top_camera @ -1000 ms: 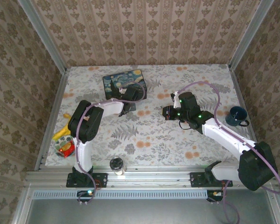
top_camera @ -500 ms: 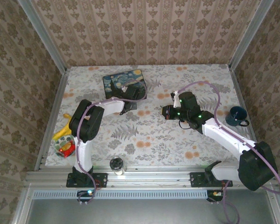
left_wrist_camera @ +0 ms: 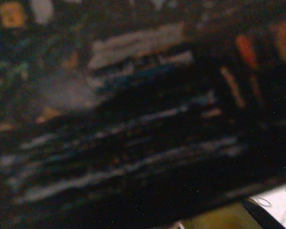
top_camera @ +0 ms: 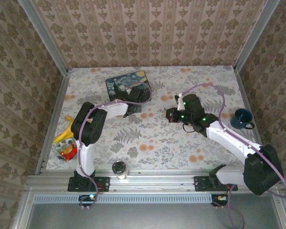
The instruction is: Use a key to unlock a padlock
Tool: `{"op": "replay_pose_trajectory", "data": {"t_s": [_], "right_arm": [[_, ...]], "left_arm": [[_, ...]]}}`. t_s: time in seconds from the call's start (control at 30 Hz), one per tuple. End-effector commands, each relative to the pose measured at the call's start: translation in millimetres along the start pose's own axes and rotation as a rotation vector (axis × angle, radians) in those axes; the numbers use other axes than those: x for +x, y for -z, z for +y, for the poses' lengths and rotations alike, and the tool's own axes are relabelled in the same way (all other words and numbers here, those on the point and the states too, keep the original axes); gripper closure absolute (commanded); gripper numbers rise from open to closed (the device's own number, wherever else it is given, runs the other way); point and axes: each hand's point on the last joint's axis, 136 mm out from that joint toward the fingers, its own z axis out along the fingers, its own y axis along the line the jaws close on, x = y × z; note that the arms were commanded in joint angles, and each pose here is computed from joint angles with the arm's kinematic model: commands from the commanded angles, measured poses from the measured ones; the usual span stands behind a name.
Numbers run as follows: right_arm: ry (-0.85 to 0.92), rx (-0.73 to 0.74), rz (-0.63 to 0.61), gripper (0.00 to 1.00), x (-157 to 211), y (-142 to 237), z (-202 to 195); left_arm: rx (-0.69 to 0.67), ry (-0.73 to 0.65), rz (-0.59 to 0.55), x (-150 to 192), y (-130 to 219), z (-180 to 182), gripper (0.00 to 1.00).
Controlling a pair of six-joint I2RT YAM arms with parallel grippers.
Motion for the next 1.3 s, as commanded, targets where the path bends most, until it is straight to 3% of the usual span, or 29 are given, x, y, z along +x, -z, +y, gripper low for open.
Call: {"op": "replay_pose_trajectory", "data": {"t_s": [0.0, 0.5, 0.83, 1.27], "right_arm": [[-0.026, 0.063, 0.024, 1.00, 12, -1, -17], [-0.080, 0.142, 0.084, 1.00, 54, -10, -53], [-0.078, 0.139, 0.114, 1.00, 83, -17, -69], [-0.089, 0.090, 0.118, 1.00, 93, -36, -70]], "left_arm": [[0.089, -0.016, 0.033, 3, 22, -24, 1.00], [0.228, 0.033, 0.078, 38, 64, -69, 1.00], [0.358, 0.250, 0.182, 66, 79, -89, 1.00], [0.347, 0.281, 0.227, 64, 75, -93, 0.97]]}}
